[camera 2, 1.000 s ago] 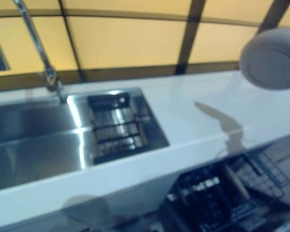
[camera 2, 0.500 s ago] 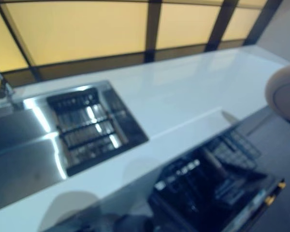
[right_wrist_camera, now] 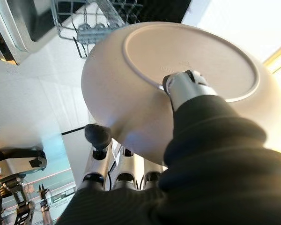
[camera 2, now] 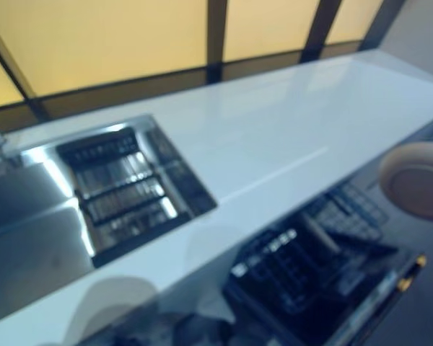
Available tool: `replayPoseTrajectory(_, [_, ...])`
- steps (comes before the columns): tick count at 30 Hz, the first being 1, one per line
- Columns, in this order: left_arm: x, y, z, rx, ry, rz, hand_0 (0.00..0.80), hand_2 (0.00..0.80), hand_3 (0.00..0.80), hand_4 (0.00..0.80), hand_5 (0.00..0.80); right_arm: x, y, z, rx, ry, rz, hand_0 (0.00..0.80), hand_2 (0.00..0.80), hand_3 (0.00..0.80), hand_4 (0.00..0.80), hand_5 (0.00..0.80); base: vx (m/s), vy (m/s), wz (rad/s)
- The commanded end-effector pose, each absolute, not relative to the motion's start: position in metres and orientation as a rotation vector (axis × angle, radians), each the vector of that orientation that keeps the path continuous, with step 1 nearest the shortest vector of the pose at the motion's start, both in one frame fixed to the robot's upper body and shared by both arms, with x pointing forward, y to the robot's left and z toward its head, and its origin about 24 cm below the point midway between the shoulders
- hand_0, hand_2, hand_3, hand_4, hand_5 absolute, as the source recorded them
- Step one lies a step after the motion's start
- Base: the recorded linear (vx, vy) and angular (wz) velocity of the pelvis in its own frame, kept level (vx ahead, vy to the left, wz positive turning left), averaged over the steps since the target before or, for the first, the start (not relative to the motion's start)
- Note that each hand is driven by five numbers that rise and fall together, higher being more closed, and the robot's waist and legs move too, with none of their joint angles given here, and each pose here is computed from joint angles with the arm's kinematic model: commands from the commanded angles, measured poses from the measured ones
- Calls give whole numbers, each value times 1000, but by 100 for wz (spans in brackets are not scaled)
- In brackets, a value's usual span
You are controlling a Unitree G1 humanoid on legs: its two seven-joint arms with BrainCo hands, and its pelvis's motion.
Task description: Take plates into dishwasher
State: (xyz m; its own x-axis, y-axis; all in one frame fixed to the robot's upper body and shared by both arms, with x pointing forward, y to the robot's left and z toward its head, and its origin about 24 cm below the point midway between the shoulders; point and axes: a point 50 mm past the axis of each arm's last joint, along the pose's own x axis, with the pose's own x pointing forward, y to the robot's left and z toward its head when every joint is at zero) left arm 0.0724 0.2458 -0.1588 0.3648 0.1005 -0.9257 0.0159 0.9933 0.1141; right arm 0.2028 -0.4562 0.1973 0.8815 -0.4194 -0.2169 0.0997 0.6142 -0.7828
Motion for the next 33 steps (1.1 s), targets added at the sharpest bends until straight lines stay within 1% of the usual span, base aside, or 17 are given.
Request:
replayPoseTrajectory(1, [88, 259, -152, 154, 1152, 79, 0, 0, 0, 0, 0, 211, -447, 212, -908, 323, -307, 800, 800, 800, 800, 800, 0, 0, 0])
replayPoseTrajectory(6, [89, 256, -153, 144, 1147, 83, 0, 0, 0, 0, 0, 221, -427, 195, -945, 376, -208, 800, 800, 800, 800, 800, 0, 0, 0])
replayPoseTrajectory(11, [90, 256, -153, 142, 1144, 88, 0, 0, 0, 0, 0, 224, -415, 176, -939, 441, -116, 800, 800, 800, 800, 800, 0, 0, 0])
replayPoseTrajectory(18, [94, 255, -152, 145, 1138, 88, 0, 0, 0, 0, 0, 233, -392, 155, -924, 472, 7, 800, 800, 800, 800, 800, 0, 0, 0])
replayPoseTrajectory(33, [101, 250, -152, 155, 1131, 67, 0, 0, 0, 0, 0, 243, -359, 103, -873, 567, 141, 800, 800, 800, 800, 800, 0, 0, 0])
